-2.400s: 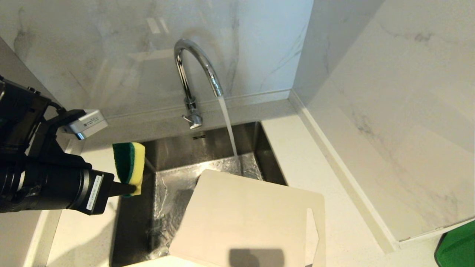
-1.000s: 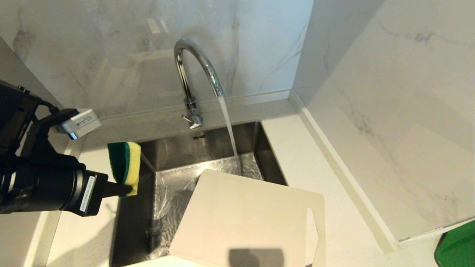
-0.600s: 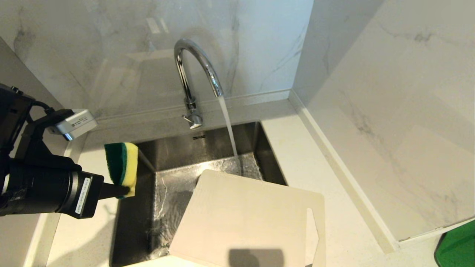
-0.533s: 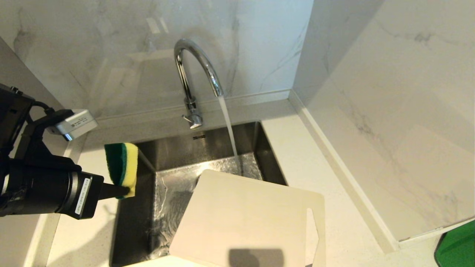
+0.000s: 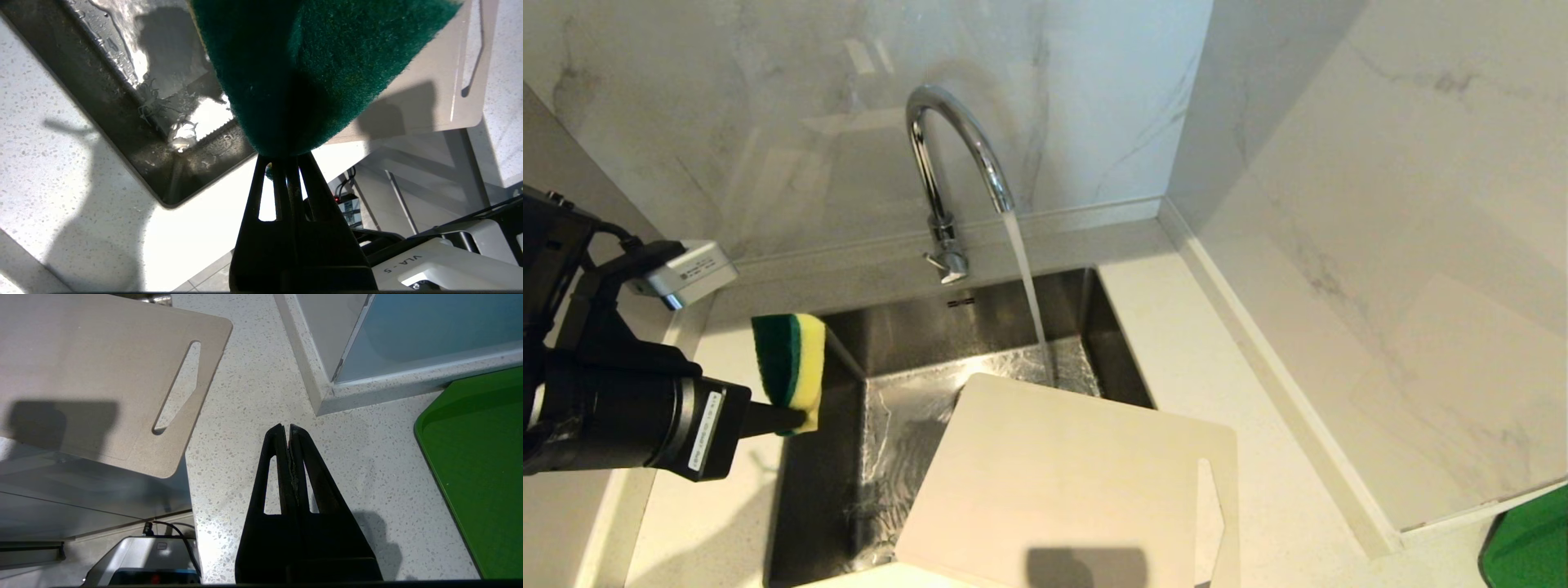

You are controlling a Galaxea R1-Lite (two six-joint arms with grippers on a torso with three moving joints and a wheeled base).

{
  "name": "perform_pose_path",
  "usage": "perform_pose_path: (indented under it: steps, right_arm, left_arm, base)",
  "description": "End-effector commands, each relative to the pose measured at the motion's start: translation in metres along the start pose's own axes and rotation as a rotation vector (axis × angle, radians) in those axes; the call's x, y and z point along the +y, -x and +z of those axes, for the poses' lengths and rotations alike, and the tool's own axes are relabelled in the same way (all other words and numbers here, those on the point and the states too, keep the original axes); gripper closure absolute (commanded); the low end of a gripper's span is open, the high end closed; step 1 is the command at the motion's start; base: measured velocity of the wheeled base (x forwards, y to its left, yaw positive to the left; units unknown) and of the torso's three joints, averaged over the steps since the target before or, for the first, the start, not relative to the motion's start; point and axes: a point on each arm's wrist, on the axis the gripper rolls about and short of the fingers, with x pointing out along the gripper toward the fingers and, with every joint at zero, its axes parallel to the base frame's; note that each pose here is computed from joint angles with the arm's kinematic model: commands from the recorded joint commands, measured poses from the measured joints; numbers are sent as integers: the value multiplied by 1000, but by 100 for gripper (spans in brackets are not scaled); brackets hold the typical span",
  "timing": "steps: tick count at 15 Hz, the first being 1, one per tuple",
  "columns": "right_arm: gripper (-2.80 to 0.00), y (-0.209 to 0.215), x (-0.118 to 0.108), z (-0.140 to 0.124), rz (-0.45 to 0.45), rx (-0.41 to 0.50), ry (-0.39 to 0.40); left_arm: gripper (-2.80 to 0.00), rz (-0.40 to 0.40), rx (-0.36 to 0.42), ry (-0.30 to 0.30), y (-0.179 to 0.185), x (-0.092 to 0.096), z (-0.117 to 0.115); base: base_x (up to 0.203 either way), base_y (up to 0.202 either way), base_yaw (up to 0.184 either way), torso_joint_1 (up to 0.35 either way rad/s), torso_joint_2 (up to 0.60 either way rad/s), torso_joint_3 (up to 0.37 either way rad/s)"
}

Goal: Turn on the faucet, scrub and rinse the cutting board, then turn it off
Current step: Put down the cleaning cloth

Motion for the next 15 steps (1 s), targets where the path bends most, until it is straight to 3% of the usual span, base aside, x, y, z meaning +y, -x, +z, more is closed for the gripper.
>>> perform_pose_path:
  steps: [1,3,5,7,10,12,15]
  right_arm:
    - [0,0,0,0,0,1,0]
    - [0,0,0,0,0,1,0]
    - [0,0,0,0,2,1,0]
    - [0,0,0,0,0,1,0]
    - [0,0,0,0,1,1,0]
    - [0,0,0,0,1,1,0]
    - [0,0,0,0,0,2,0]
  left_arm:
    - [0,0,12,1,-5,-1,1]
    - [0,12,38,-4,-18,-3,4]
    - [0,68,129,-18,-46,1,-2]
    - [0,202,234,-11,-81,27,-6]
    - [0,352,351,91,-124,69,-14]
    - [0,424,348,194,-142,100,-13]
    - [0,513,354,303,-151,143,-17]
  base:
    - [0,0,0,0,0,0]
    - [0,0,0,0,0,0]
    - [0,0,0,0,0,0]
    - [0,0,0,0,0,0]
    - [0,0,0,0,0,0]
    - [0,0,0,0,0,0]
    - [0,0,0,0,0,0]
